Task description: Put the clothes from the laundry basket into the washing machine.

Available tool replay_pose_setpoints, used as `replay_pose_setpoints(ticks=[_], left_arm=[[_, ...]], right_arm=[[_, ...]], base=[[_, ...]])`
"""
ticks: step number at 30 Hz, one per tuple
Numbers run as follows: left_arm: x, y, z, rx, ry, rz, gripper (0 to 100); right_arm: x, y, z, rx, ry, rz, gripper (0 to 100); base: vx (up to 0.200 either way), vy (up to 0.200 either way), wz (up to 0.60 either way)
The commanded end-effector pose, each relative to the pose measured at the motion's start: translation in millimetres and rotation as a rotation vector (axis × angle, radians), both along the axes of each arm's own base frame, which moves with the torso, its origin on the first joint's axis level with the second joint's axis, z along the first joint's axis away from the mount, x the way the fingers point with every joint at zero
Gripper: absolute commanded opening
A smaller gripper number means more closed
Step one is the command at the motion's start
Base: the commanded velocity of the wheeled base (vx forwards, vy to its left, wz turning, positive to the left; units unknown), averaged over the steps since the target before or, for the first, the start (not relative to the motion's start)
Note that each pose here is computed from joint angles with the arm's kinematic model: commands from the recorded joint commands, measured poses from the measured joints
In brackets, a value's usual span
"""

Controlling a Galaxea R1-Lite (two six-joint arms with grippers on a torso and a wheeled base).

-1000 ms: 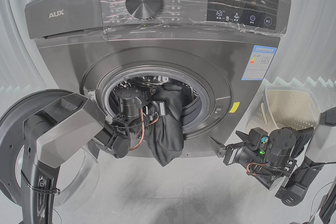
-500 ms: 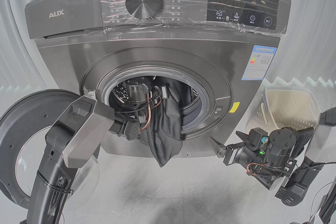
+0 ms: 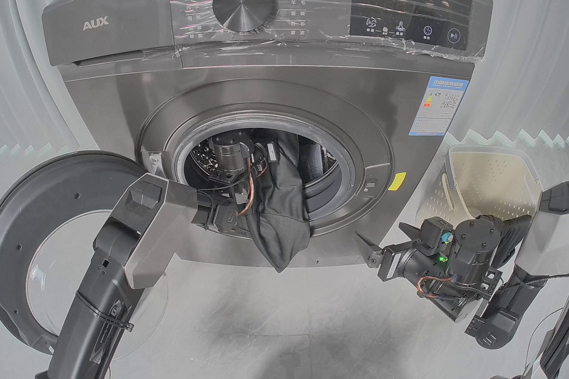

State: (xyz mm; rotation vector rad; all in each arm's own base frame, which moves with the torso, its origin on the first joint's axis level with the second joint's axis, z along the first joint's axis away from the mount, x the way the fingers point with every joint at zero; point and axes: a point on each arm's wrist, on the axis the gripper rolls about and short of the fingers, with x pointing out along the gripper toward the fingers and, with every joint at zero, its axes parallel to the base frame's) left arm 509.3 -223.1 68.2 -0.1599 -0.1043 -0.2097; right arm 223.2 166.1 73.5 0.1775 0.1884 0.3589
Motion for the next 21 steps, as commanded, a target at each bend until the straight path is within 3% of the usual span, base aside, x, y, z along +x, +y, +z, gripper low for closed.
replay_pose_setpoints(ticks=[1, 5, 6, 9, 15, 21], left_arm=[[-2.3, -3.7, -2.1, -0.006, 0.011, -0.008, 100], [-14.1, -2.0, -0.7, 0.029, 0.083, -0.015, 100], [-25.7, 2.2, -3.8, 0.072, 0.173, -0.027, 100], [-46.7, 7.6, 0.5, 0.124, 0.282, -0.071, 100], [-83.1, 1.5, 5.6, 0.167, 0.364, -0.2, 100], [-90.8, -1.6, -6.6, 0.213, 0.399, -0.238, 100]], right_arm=[[-0.1, 0.6, -1.0, -0.002, 0.002, 0.002, 100], [-0.2, 0.5, -0.6, 0.0, 0.002, 0.002, 100], [-0.2, 0.0, -0.4, -0.001, 0.001, 0.002, 100], [0.0, 0.3, -0.2, 0.001, 0.001, 0.006, 100], [0.1, 0.6, 0.1, 0.002, 0.0, 0.012, 100], [-0.3, 0.2, 0.7, 0.003, -0.001, 0.012, 100]], base=[[0.0, 0.0, 0.0], [0.0, 0.0, 0.0], [0.0, 0.0, 0.0], [0.0, 0.0, 0.0], [0.0, 0.0, 0.0], [0.0, 0.0, 0.0]])
